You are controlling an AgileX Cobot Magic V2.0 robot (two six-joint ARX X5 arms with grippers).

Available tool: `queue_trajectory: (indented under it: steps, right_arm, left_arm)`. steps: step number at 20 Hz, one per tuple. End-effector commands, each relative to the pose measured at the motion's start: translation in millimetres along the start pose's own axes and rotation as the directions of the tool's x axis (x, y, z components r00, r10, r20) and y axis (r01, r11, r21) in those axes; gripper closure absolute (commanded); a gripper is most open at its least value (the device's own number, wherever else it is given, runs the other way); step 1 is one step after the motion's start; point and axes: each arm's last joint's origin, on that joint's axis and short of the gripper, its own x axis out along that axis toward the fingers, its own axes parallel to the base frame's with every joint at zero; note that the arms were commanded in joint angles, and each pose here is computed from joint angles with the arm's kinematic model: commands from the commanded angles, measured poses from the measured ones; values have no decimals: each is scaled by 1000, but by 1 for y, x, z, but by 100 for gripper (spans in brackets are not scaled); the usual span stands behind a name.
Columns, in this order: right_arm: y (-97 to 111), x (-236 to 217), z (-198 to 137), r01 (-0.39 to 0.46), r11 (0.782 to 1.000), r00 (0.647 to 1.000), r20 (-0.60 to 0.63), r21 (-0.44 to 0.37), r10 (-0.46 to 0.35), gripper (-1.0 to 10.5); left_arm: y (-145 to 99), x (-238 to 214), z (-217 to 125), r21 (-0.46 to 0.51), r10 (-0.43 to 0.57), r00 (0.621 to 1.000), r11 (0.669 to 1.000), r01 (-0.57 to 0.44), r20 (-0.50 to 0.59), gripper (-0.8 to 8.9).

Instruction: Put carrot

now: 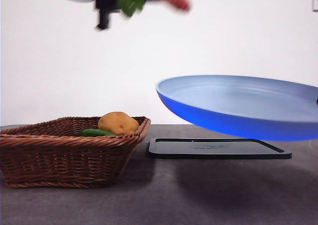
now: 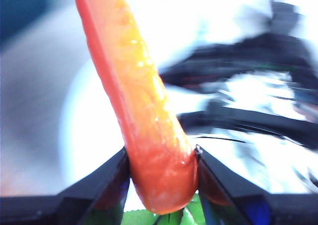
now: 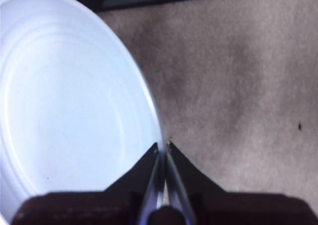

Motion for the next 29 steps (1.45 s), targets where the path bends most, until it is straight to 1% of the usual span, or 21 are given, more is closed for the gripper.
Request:
queue_trajectory:
  steps: [1, 2, 3, 4, 5, 6, 7, 8, 9, 10, 12, 19, 22, 24, 25, 29]
  right_arm:
    - [3, -2, 6, -13, 1000, 999, 38, -26, 14, 943]
    - [3, -2, 7, -14, 1000, 999, 43, -27, 15, 943]
    - [3, -2, 7, -14, 1000, 999, 45, -27, 15, 943]
    - [3, -2, 7, -14, 1000, 999, 46, -27, 15, 943]
    - [3, -1, 7, -13, 1000, 999, 46, -26, 14, 943]
    - [3, -1, 7, -9, 1000, 999, 46, -27, 10, 943]
    - [2, -1, 8, 4, 1000, 999, 48, -25, -2, 943]
    - [2, -1, 8, 16, 1000, 999, 51, -25, -15, 943]
    - [1, -1, 8, 23, 999, 998, 51, -24, -22, 943]
    - [1, -1, 8, 31, 999, 998, 53, -23, -30, 943]
    - [1, -1, 8, 36, 999, 998, 54, -23, -35, 943]
    - [1, -1, 8, 36, 999, 998, 54, -21, -35, 943]
    - [1, -1, 8, 36, 999, 998, 54, -14, -35, 943]
    - [1, -1, 8, 36, 999, 998, 54, -14, -35, 943]
    - [1, -1, 8, 36, 999, 998, 54, -5, -36, 943]
    - [0, 1, 8, 36, 998, 998, 46, 43, -38, 943]
  left_arm:
    - [-16, 27, 3, 129, -44, 997, 990, 52, -62, 688]
    - [-23, 41, 1, 163, -20, 995, 986, 36, -99, 688]
    - [-29, 55, -1, 201, 64, 989, 979, -36, -133, 688]
    - [-35, 71, -4, 256, 195, 968, 955, -150, -157, 688]
    - [-41, 85, -7, 323, 347, 924, 903, -283, -160, 688]
    - [-45, 98, -10, 384, 484, 863, 831, -403, -142, 688]
    - [-51, 109, -12, 433, 578, 808, 761, -483, -114, 688]
    - [-55, 119, -14, 472, 624, 777, 713, -519, -87, 688]
    - [-58, 128, -14, 495, 639, 766, 688, -530, -67, 688]
    - [-60, 135, -15, 509, 634, 771, 684, -522, -63, 688]
    - [-54, 145, -14, 509, 631, 773, 688, -517, -68, 688]
    - [-20, 174, -18, 489, 648, 742, 710, -507, -171, 688]
    - [-16, 178, -19, 488, 650, 737, 712, -505, -186, 671]
    - [-16, 179, -19, 489, 650, 737, 712, -504, -186, 584]
    - [-16, 179, -20, 491, 649, 738, 712, -502, -187, 564]
    - [-19, 177, -21, 461, 643, 740, 727, -509, -196, 565]
